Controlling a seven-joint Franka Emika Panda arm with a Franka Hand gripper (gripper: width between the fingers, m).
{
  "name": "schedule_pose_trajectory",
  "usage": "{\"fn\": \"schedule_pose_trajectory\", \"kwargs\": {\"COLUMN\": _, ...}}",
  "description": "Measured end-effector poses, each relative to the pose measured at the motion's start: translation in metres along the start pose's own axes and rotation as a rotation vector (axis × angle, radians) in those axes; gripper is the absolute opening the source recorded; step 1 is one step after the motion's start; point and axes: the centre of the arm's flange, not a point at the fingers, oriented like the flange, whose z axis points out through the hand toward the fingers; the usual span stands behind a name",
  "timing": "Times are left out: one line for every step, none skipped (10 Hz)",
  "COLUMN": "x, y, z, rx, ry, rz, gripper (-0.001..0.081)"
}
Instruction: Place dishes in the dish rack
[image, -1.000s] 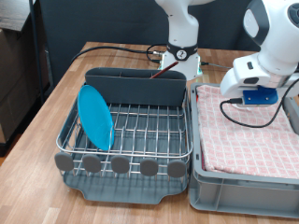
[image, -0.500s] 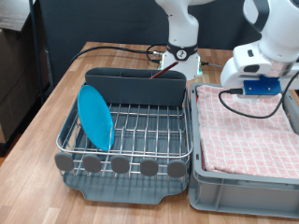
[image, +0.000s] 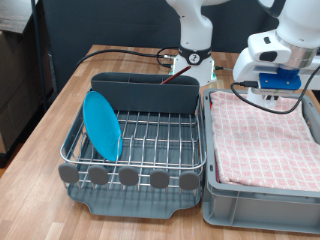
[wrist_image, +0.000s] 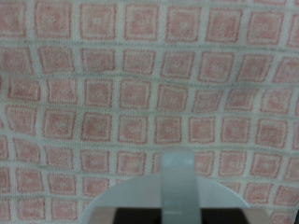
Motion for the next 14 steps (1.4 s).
{"fn": "schedule_pose_trajectory", "kwargs": {"x": 0.012, "y": 0.002, "z": -0.007, "rx": 0.006, "ry": 0.006, "rz": 0.02, "gripper": 0.0072}}
{"fn": "schedule_pose_trajectory", "kwargs": {"x": 0.027, "y": 0.006, "z": -0.016, "rx": 0.015, "ry": 0.01, "rz": 0.044, "gripper": 0.0072}}
{"fn": "schedule_pose_trajectory", "kwargs": {"x": 0.042, "y": 0.01, "z": -0.026, "rx": 0.028, "ry": 0.025, "rz": 0.066, "gripper": 0.0072}}
{"fn": "schedule_pose_trajectory", "kwargs": {"x": 0.057, "y": 0.014, "z": -0.036, "rx": 0.038, "ry": 0.05, "rz": 0.084, "gripper": 0.0072}}
{"fn": "schedule_pose_trajectory", "kwargs": {"x": 0.072, "y": 0.017, "z": -0.046, "rx": 0.049, "ry": 0.079, "rz": 0.099, "gripper": 0.0072}}
{"fn": "schedule_pose_trajectory", "kwargs": {"x": 0.086, "y": 0.02, "z": -0.054, "rx": 0.06, "ry": 0.104, "rz": 0.111, "gripper": 0.0072}}
{"fn": "schedule_pose_trajectory", "kwargs": {"x": 0.1, "y": 0.022, "z": -0.061, "rx": 0.072, "ry": 0.119, "rz": 0.116, "gripper": 0.0072}}
{"fn": "schedule_pose_trajectory", "kwargs": {"x": 0.115, "y": 0.025, "z": -0.066, "rx": 0.079, "ry": 0.133, "rz": 0.117, "gripper": 0.0072}}
{"fn": "schedule_pose_trajectory", "kwargs": {"x": 0.13, "y": 0.026, "z": -0.072, "rx": 0.085, "ry": 0.147, "rz": 0.115, "gripper": 0.0072}}
{"fn": "schedule_pose_trajectory", "kwargs": {"x": 0.144, "y": 0.026, "z": -0.077, "rx": 0.096, "ry": 0.167, "rz": 0.107, "gripper": 0.0072}}
{"fn": "schedule_pose_trajectory", "kwargs": {"x": 0.152, "y": 0.02, "z": -0.078, "rx": 0.095, "ry": 0.179, "rz": 0.092, "gripper": 0.0072}}
{"fn": "schedule_pose_trajectory", "kwargs": {"x": 0.152, "y": 0.02, "z": -0.077, "rx": 0.093, "ry": 0.175, "rz": 0.095, "gripper": 0.0072}}
{"fn": "schedule_pose_trajectory", "kwargs": {"x": 0.152, "y": 0.021, "z": -0.077, "rx": 0.091, "ry": 0.177, "rz": 0.095, "gripper": 0.0072}}
{"fn": "schedule_pose_trajectory", "kwargs": {"x": 0.155, "y": 0.022, "z": -0.077, "rx": 0.092, "ry": 0.188, "rz": 0.095, "gripper": 0.0072}}
